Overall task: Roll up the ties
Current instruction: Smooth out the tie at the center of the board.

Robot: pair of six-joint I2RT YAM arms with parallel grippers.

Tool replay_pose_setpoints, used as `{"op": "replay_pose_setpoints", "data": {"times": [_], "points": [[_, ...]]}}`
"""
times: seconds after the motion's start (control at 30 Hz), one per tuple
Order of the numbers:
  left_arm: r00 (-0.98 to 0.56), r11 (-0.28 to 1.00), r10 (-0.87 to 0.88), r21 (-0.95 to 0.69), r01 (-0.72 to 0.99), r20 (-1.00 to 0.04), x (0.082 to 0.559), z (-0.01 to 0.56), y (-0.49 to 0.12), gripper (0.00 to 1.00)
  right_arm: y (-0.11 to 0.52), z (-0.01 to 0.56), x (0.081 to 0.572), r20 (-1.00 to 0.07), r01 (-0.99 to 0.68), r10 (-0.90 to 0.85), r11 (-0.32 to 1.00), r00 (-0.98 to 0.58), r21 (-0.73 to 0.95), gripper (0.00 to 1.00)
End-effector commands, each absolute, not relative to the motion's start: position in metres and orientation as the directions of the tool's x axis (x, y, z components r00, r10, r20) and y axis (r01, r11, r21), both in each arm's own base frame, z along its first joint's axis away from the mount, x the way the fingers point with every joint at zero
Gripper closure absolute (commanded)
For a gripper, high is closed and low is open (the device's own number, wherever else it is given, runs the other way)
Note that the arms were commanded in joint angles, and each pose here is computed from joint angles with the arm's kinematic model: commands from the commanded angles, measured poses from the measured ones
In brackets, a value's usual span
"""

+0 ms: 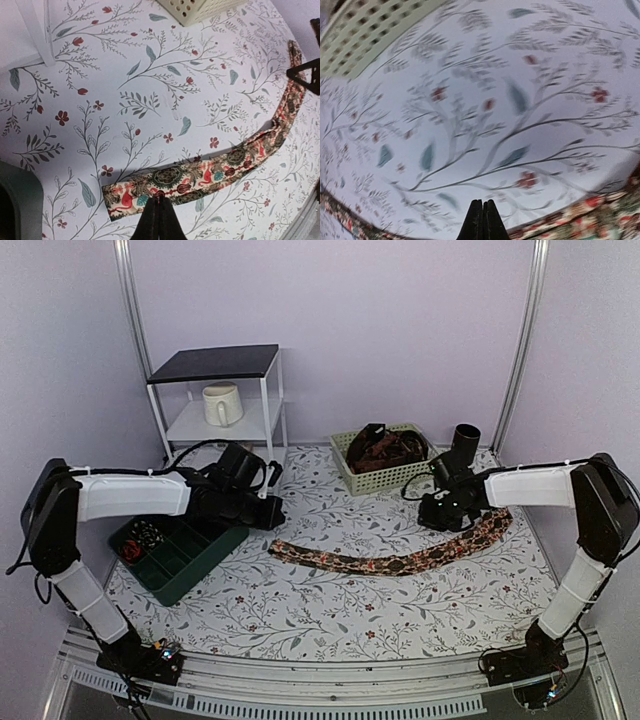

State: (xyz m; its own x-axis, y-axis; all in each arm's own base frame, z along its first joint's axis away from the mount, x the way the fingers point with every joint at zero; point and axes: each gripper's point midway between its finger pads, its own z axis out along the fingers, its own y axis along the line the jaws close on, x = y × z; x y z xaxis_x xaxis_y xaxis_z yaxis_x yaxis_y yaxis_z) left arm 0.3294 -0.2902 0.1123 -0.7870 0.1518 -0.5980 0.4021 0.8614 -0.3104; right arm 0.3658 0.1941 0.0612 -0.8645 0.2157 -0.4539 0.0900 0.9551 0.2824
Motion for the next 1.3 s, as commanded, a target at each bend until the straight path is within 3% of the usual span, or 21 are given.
{"op": "replay_pose_setpoints", "data": {"times": [0.0,0.3,0.63,0.9,1.1,1.27], "points": [[-0.791,0.861,0.214,-0.271,0.43,-0.574,0.331,0.088,-0.297,1.0,0.11,0.05,0.372,-0.433,0.285,0.344,0.938,-0.833,0.198,1.0],[-0.819,0.887,0.266,-0.203,0.415,-0.509,0.33,0.041,-0.29,1.0,0.029,0.015,0.376,-0.357,0.468,0.48,0.875,-0.801,0.126,1.0],[-0.851,0.911,0.288,-0.15,0.385,-0.439,0.314,0.008,-0.275,1.0,-0.027,-0.021,0.346,-0.271,0.614,0.591,0.789,-0.759,0.003,1.0],[-0.862,0.929,0.229,-0.164,0.333,-0.452,0.292,0.01,-0.266,1.0,-0.047,-0.024,0.324,-0.282,0.667,0.632,0.744,-0.722,-0.04,1.0],[-0.836,0.906,0.206,-0.222,0.359,-0.509,0.291,0.039,-0.281,1.0,-0.034,-0.001,0.341,-0.313,0.646,0.635,0.759,-0.707,0.079,1.0],[-0.817,0.897,0.188,-0.243,0.368,-0.545,0.294,0.066,-0.286,0.94,-0.013,0.034,0.352,-0.341,0.587,0.618,0.784,-0.708,0.201,1.0]]}}
